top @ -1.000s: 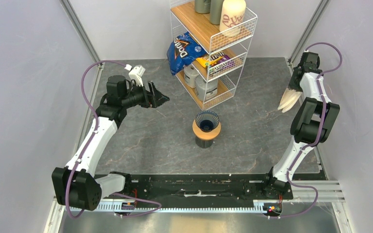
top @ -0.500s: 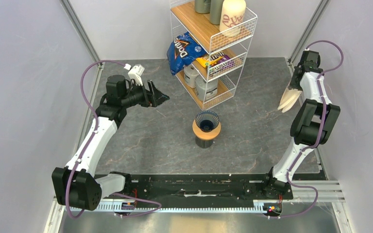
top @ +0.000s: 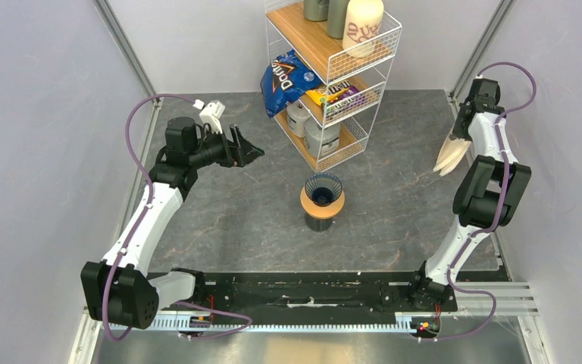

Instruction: Place the coffee filter in the dripper

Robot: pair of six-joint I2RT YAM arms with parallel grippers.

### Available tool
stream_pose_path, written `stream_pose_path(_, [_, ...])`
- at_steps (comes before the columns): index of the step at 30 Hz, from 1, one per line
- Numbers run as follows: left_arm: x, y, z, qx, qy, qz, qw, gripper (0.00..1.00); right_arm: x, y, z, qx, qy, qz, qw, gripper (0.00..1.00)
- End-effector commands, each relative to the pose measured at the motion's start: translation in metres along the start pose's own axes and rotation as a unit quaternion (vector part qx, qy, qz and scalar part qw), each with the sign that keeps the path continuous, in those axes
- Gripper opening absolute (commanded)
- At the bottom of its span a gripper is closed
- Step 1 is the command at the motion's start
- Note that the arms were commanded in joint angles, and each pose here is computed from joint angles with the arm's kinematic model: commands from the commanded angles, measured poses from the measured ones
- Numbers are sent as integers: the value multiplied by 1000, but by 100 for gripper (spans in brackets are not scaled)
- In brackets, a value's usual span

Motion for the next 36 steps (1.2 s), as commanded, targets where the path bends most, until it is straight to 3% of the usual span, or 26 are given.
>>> stream_pose_path(1, [22, -10, 8, -4, -36, -10, 999, 83, 11, 1, 3, -6, -21, 1, 1000, 29])
stream_pose_path(19, [23, -8, 7, -2, -35, -5, 999, 82, 5, 3, -13, -18, -12, 5, 1000, 29])
stream_pose_path(30, [25, -6, 5, 1, -35, -1, 999, 82, 5, 3, -19, -22, -9, 5, 1000, 21])
stream_pose_path(36, [27, -6, 5, 0, -35, 2, 999, 82, 5, 4, -13, -18, -8, 5, 1000, 0])
Point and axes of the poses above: each gripper's point midway between its finger pads, its own z axis back along the fingers, its own y axis along the line the jaws close on, x = y × z, the point moved 3 cm from there along z, back along the fingers
